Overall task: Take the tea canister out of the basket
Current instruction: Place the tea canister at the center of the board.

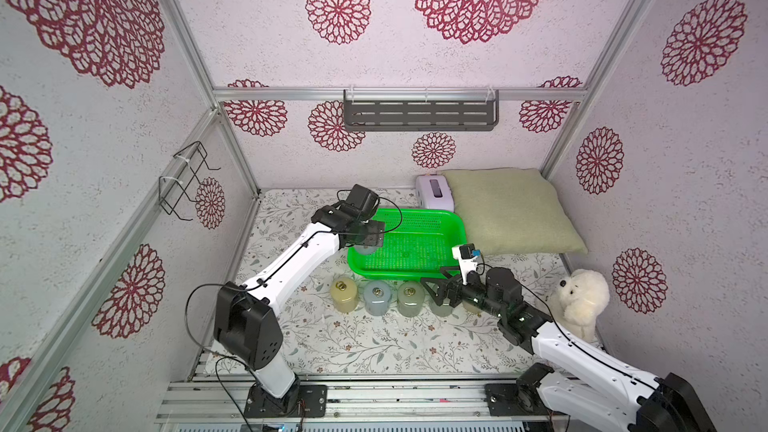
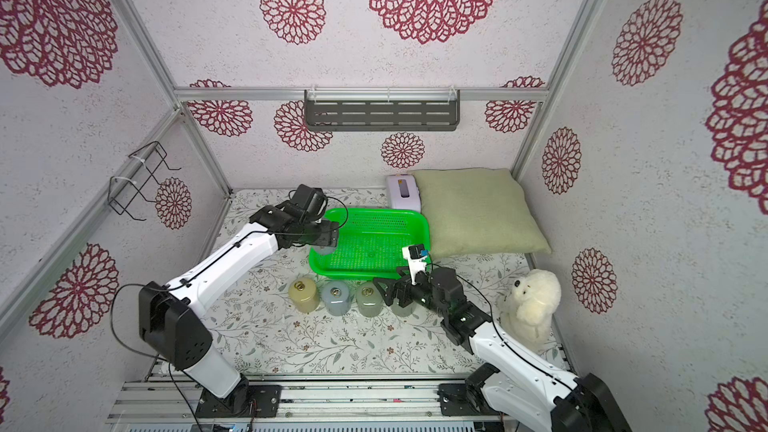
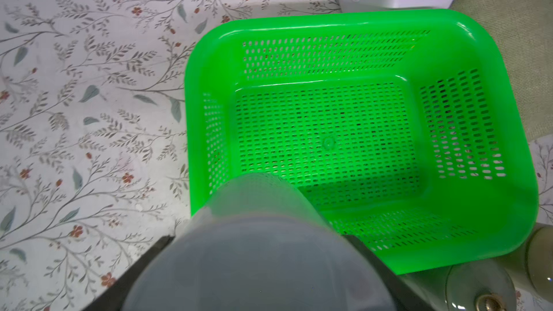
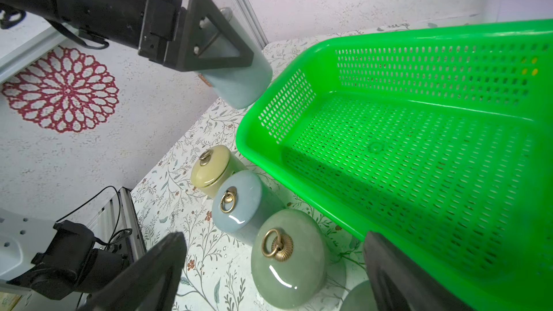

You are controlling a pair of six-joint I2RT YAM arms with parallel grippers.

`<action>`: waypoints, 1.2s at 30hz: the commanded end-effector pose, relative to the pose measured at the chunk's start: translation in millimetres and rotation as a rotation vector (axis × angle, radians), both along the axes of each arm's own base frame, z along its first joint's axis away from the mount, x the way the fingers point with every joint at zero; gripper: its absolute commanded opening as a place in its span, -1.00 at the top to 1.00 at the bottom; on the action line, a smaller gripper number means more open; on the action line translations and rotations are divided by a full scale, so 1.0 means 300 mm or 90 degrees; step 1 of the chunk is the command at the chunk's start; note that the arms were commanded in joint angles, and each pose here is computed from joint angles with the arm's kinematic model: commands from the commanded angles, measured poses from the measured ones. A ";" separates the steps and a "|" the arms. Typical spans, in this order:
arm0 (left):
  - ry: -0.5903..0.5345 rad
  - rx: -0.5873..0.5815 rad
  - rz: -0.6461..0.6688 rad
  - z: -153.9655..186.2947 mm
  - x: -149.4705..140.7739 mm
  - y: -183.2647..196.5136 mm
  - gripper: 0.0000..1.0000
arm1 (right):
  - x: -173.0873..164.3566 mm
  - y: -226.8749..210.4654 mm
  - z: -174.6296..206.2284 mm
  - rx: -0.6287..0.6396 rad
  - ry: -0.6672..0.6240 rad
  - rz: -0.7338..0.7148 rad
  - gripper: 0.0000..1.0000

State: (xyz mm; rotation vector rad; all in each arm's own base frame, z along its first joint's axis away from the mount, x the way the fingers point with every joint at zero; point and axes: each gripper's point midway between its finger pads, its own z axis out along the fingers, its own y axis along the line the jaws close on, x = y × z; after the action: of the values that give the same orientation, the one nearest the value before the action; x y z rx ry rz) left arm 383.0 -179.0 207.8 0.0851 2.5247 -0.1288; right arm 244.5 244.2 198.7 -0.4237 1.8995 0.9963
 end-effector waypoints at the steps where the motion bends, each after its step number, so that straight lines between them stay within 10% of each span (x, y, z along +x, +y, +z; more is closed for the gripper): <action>1: -0.063 -0.024 0.068 0.099 -0.011 0.097 -0.53 | 0.000 0.024 0.089 0.022 -0.058 0.011 -0.98; 21: -0.005 -0.038 0.308 -0.091 -0.295 0.470 -0.53 | -0.059 0.137 0.065 -0.002 -0.061 0.072 -0.98; 36: 0.052 -0.033 0.372 -0.317 -0.275 0.504 -0.56 | -0.058 0.139 0.061 -0.010 -0.063 0.070 -0.98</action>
State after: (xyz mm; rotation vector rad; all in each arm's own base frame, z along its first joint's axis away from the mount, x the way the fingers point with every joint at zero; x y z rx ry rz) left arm 279.2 -29.3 104.6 -0.6307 2.6179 0.0855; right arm 221.8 281.2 191.8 -0.5763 1.8923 1.0247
